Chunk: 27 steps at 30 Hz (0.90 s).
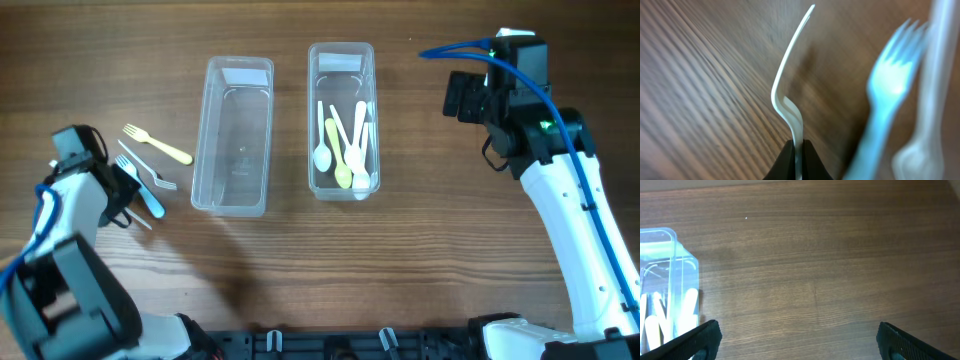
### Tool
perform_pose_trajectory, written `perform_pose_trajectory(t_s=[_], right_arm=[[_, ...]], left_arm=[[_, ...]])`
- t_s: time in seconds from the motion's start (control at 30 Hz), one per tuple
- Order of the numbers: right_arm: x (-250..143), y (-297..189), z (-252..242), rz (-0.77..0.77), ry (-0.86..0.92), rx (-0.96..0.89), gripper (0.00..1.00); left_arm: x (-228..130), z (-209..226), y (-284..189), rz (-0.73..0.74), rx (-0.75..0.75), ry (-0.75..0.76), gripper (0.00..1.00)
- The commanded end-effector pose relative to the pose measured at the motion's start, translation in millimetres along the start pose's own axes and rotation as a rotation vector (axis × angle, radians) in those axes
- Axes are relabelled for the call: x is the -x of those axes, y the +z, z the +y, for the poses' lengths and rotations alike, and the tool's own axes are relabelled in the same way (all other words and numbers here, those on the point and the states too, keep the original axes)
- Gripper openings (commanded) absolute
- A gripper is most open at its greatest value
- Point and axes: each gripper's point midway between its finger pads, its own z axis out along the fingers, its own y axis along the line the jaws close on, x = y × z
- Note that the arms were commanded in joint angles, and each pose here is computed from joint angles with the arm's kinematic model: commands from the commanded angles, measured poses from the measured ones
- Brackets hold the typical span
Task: Pack container
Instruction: 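Reach the left gripper to the forks and grasp a white fork, then place the white fork into the left container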
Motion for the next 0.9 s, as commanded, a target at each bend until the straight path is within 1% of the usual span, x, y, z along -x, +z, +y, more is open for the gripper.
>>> perform_pose_trajectory(t_s=[0.0, 0.07, 0.1, 0.17, 0.2, 0.27, 0.3, 0.4, 0.43, 0.5, 0.57, 0.6, 0.63, 0.7, 0.73, 0.77, 0.8, 0.87], right_arm=[[6.9, -2.7, -4.7, -0.019, -0.006, -0.022, 1.0], [6.9, -2.7, -4.7, -0.019, -0.006, -0.022, 1.0], [6.9, -2.7, -4.7, -0.019, -0.006, -0.022, 1.0], [6.9, -2.7, -4.7, -0.019, -0.006, -0.022, 1.0], [6.9, -2.7, -4.7, -0.019, -0.007, -0.022, 1.0], [6.9, -2.7, -4.7, -0.019, -0.006, -0.022, 1.0], [6.9, -2.7, -4.7, -0.019, -0.006, -0.022, 1.0], [6.9, -2.7, -4.7, -0.019, -0.006, -0.022, 1.0], [6.9, -2.7, -4.7, -0.019, -0.006, -0.022, 1.0], [6.9, -2.7, -4.7, -0.019, -0.006, -0.022, 1.0], [6.9, -2.7, -4.7, -0.019, -0.006, -0.022, 1.0], [6.9, -2.7, -4.7, -0.019, -0.006, -0.022, 1.0], [6.9, -2.7, -4.7, -0.019, -0.006, -0.022, 1.0], [6.9, -2.7, -4.7, -0.019, -0.006, -0.022, 1.0], [6.9, -2.7, -4.7, -0.019, -0.006, -0.022, 1.0], [6.9, -2.7, -4.7, -0.019, -0.006, -0.022, 1.0], [6.9, -2.7, -4.7, -0.019, -0.006, -0.022, 1.0], [6.9, -2.7, -4.7, -0.019, -0.006, -0.022, 1.0]], left_arm=[[56.1, -24.9, -93.4, -0.253, -0.229, -0.045, 0.04], [57.4, -45.1, -133.7, -0.305, -0.407, -0.027, 0.04], [52.5, -59.9, -160.7, -0.32, -0.54, 0.0, 0.04], [43.8, -77.3, -184.8, -0.328, -0.664, 0.062, 0.04], [32.5, -99.5, -200.9, -0.348, -0.763, 0.216, 0.04], [17.5, -122.4, -212.0, -0.367, -0.835, 0.377, 0.04], [6.8, -136.0, -215.8, -0.381, -0.858, 0.48, 0.04], [-23.5, -171.9, -220.1, -0.403, -0.906, 0.718, 0.05], [-33.7, -184.9, -218.8, -0.397, -0.918, 0.767, 0.1], [-46.4, -202.6, -207.4, -0.373, -0.901, 0.812, 0.1], [-62.3, -219.4, -185.9, -0.312, -0.886, 0.852, 0.08], [-69.2, -224.5, -174.3, -0.275, -0.88, 0.864, 0.13], [-71.7, -226.1, -167.9, -0.256, -0.875, 0.866, 0.37], [-69.3, -227.9, -167.2, -0.266, -0.876, 0.865, 0.43], [-64.5, -228.6, -173.7, -0.297, -0.884, 0.861, 0.56], [-59.6, -227.7, -179.7, -0.325, -0.883, 0.855, 0.56], [-42.4, -218.8, -192.3, -0.388, -0.843, 0.798, 0.54], [-15.3, -197.8, -205.5, -0.459, -0.759, 0.647, 0.54]])
